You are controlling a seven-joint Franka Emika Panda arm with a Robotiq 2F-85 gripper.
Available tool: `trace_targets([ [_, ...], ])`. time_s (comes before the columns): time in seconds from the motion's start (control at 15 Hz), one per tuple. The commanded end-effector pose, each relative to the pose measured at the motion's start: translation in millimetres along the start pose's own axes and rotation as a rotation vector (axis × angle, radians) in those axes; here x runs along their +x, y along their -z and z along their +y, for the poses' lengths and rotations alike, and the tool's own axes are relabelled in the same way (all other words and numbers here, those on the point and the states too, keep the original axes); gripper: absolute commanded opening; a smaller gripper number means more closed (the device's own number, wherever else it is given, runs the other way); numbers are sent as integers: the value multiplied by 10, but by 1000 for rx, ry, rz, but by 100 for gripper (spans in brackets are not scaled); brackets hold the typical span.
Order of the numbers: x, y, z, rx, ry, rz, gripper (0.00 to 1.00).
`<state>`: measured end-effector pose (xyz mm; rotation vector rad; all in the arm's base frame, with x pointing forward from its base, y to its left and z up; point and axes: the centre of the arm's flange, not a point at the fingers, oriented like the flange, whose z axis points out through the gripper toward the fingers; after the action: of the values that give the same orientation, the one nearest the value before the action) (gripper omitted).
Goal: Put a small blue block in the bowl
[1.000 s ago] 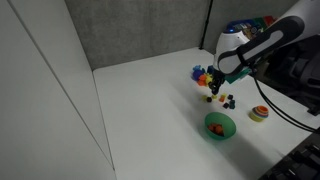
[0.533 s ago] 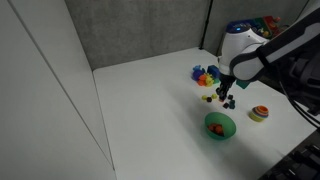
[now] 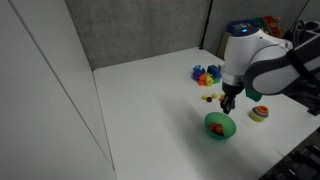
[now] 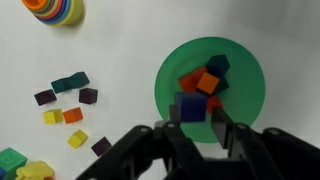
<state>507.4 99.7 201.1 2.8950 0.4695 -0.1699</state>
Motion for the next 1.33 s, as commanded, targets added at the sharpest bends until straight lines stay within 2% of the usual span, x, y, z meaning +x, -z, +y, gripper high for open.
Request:
trace_targets([
  [0.0,-259,321,-84,-15,-8,-36,70],
  [0.2,-339,593,5,-28,-41,-68,95],
  [0.27,-363,701,61,-39,-62,-75,99],
  [0.47,-447,1000,259,-64,-149,-97,100],
  [0.67,-588,1245,536,-45,-232,-117,100],
  [1.07,-959,1561,1272,66,-346,-179,100],
  [1.27,-1221,1689,1648,150,-398,-144,100],
])
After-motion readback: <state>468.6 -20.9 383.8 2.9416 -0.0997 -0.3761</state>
